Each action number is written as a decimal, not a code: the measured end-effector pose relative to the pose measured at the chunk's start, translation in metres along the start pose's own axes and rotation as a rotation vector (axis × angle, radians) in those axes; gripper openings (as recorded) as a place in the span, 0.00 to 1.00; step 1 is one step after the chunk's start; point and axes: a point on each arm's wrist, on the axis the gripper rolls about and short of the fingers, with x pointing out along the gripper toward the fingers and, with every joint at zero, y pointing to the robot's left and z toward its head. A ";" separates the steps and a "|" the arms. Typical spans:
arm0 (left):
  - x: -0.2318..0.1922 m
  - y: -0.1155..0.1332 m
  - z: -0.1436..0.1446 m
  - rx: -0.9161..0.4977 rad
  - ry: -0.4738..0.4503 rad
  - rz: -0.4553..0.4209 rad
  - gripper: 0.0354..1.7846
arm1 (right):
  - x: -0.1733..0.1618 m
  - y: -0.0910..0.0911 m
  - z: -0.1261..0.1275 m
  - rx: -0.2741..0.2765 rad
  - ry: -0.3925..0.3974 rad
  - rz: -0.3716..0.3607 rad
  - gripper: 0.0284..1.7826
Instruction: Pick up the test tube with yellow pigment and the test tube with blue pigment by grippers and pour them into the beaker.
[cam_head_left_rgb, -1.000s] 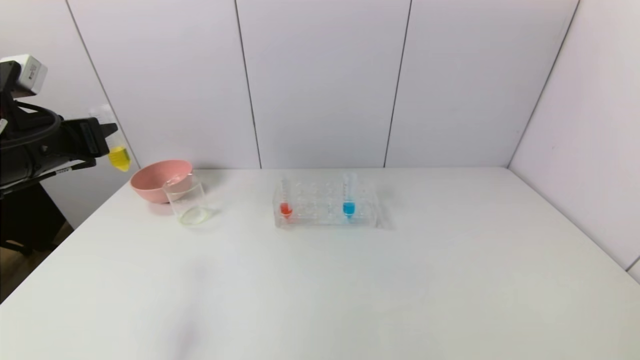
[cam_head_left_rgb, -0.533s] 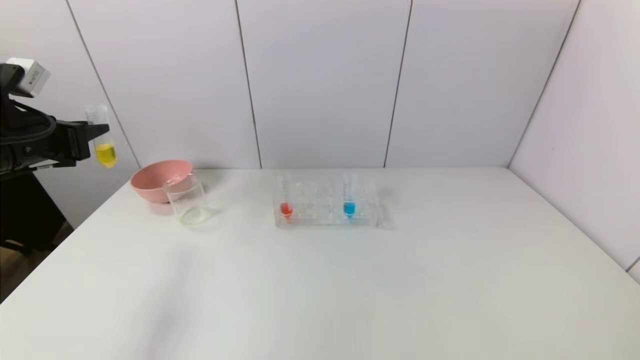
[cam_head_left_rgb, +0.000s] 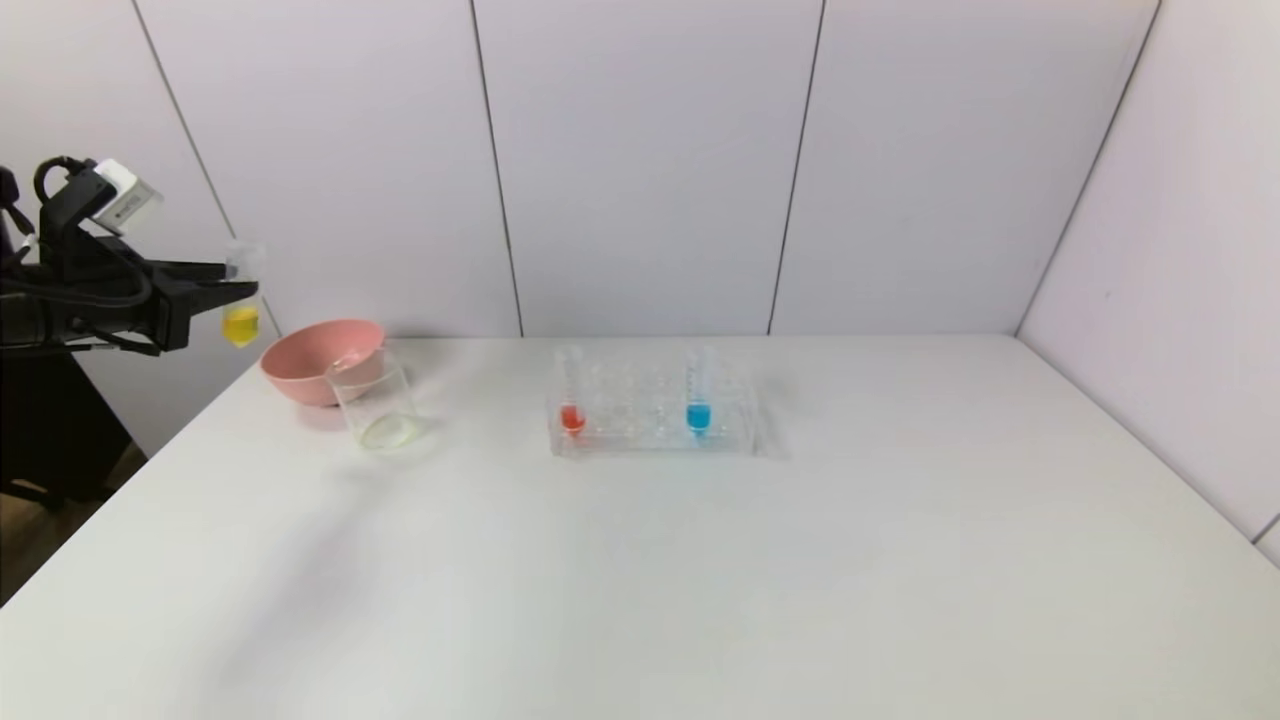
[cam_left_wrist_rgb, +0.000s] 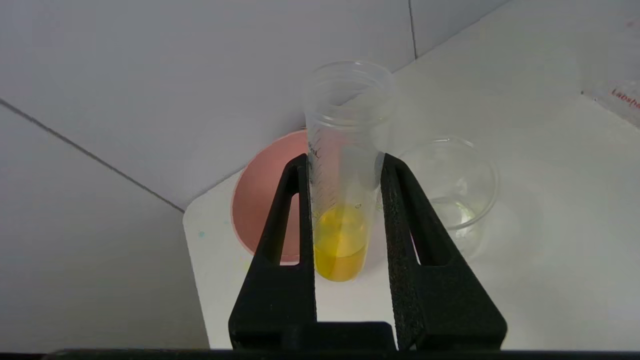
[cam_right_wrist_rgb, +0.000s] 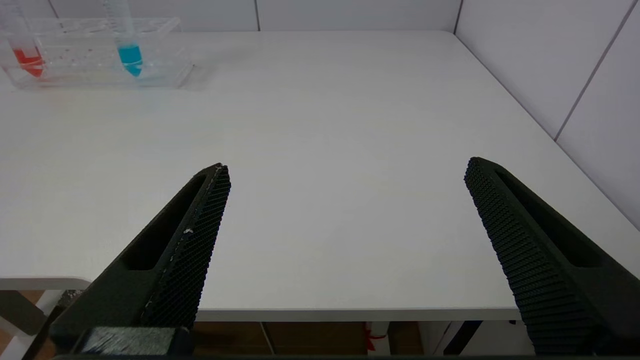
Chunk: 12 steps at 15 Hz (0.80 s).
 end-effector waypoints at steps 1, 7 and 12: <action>0.005 0.005 -0.003 0.050 0.000 -0.028 0.22 | 0.000 0.000 0.000 0.000 0.000 0.000 0.96; 0.022 0.020 -0.011 0.301 0.072 -0.115 0.22 | 0.000 0.000 0.000 0.000 0.000 0.000 0.96; 0.033 0.025 -0.005 0.534 0.097 -0.180 0.22 | 0.000 0.000 0.000 0.000 0.000 0.000 0.96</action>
